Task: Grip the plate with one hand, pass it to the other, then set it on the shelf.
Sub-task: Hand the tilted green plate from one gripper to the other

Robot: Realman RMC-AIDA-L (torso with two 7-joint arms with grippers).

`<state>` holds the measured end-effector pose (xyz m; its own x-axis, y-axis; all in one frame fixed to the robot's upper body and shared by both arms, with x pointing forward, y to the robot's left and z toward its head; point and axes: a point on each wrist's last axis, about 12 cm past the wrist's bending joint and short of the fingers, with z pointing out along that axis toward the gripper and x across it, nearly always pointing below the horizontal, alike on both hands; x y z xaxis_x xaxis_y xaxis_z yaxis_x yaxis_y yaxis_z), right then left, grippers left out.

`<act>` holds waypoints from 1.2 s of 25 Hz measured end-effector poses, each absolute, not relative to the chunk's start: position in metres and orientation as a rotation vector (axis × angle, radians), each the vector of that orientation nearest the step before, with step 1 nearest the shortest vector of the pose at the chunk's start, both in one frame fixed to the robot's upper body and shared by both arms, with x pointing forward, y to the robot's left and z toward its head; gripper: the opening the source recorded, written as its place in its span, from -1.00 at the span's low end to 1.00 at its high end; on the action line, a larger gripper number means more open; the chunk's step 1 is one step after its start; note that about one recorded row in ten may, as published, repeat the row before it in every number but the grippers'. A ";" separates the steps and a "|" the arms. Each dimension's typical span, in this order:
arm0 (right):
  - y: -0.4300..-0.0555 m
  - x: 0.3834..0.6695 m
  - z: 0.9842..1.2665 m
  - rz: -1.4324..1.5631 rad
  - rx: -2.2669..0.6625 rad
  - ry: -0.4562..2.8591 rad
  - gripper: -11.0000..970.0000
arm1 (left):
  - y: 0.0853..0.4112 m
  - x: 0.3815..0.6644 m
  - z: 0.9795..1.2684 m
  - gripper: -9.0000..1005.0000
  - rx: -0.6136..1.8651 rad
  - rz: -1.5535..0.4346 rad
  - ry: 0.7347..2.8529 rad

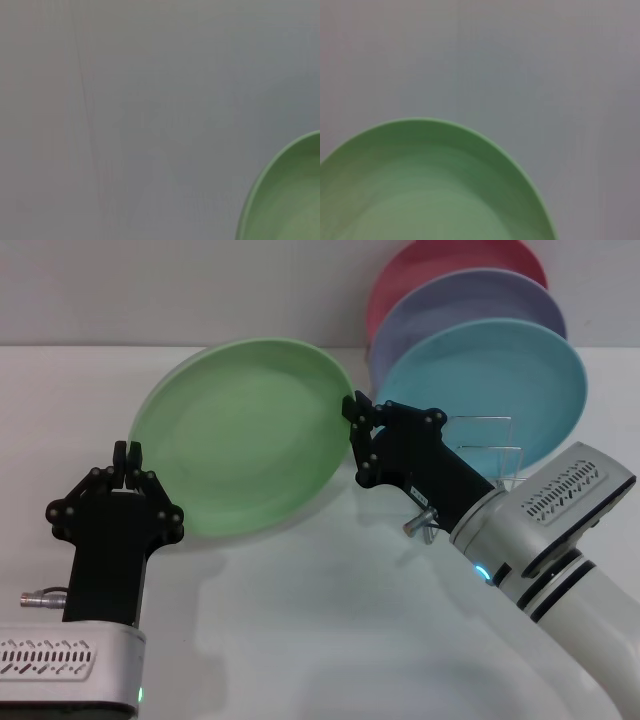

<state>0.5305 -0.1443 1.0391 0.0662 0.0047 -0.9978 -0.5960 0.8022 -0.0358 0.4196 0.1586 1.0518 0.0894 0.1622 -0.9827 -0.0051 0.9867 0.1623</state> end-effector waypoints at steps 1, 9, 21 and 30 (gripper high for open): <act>-0.145 0.531 1.039 0.481 -0.508 1.447 -0.86 | 0.159 0.420 1.052 -0.75 0.129 0.124 1.477; -0.145 0.532 1.040 0.478 -0.509 1.445 -0.92 | 0.158 0.419 1.052 -0.74 0.134 0.121 1.470; -0.145 0.531 1.039 0.480 -0.511 1.445 -0.93 | 0.160 0.419 1.052 -0.73 0.130 0.100 1.464; -0.146 0.530 1.039 0.474 -0.512 1.444 -0.95 | 0.159 0.421 1.048 -0.65 0.156 0.067 1.477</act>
<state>0.5303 -0.1456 1.0386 0.0720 -0.0017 -0.9974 -0.5928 0.8042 -0.0441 0.4208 0.1594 1.0478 0.0937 0.1401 -0.9857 0.0504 0.9881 0.1453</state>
